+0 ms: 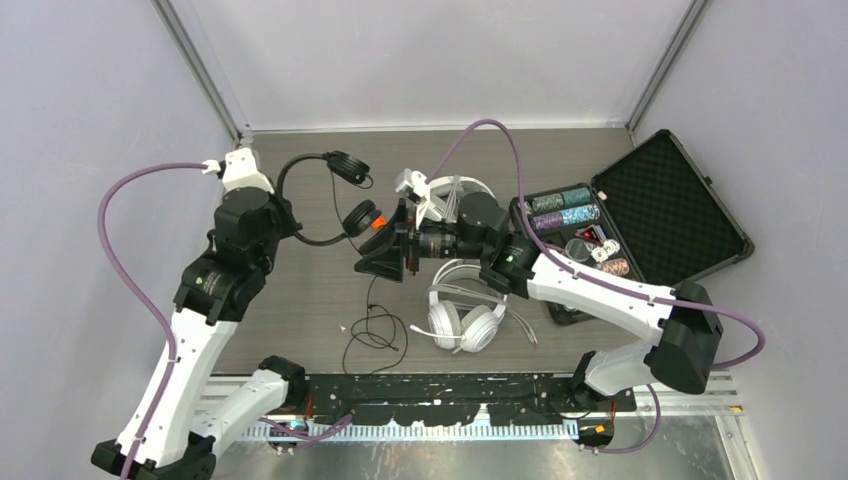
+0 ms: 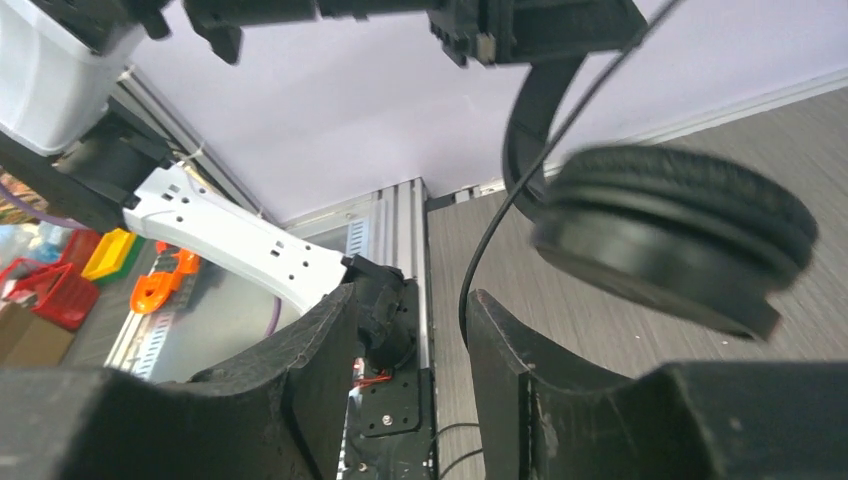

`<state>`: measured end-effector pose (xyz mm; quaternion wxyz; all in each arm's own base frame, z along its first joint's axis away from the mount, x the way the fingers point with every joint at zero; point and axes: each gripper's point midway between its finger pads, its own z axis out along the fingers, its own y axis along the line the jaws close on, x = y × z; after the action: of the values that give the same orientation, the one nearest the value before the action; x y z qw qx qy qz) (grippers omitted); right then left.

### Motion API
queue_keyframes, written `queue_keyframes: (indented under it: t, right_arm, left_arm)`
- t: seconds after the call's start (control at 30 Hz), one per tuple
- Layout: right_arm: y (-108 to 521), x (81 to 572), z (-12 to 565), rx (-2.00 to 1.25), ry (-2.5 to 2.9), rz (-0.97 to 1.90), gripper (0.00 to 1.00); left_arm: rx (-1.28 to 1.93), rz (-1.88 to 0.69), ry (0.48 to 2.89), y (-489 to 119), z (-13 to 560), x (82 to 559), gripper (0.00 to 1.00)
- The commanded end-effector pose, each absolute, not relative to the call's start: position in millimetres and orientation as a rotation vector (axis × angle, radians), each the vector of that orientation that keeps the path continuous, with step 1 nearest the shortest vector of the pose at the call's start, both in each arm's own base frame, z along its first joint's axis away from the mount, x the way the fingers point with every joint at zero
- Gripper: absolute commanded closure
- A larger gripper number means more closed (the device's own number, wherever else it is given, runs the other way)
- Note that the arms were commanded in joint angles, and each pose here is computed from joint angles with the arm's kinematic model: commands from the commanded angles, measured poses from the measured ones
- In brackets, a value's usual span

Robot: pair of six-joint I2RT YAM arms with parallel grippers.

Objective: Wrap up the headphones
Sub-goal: Wrap the headphones cable around the headphones.

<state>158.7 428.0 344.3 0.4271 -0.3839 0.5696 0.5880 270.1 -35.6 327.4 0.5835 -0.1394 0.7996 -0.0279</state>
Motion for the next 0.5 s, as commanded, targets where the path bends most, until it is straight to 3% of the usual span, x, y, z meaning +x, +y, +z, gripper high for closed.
queue_keyframes:
  t: [0.0, 0.1, 0.27, 0.47]
  right_arm:
    - [420.4, 165.4, 352.1, -0.901, 1.339, 1.404, 0.5]
    - [413.8, 168.4, 351.1, -0.868, 1.34, 1.371, 0.49]
    - [411.9, 175.6, 341.5, -0.826, 1.33, 1.338, 0.37]
    - [412.7, 192.5, 315.7, -0.869, 1.259, 1.187, 0.34]
  left_arm:
    - [-0.355, -0.154, 1.704, -38.2, 381.3, 274.9, 1.0]
    - [-0.352, -0.166, 1.696, -39.4, 387.6, 274.4, 1.0]
    - [-0.357, -0.219, 1.674, -43.6, 397.2, 270.6, 1.0]
    - [-0.354, -0.302, 1.633, -49.4, 412.1, 261.2, 1.0]
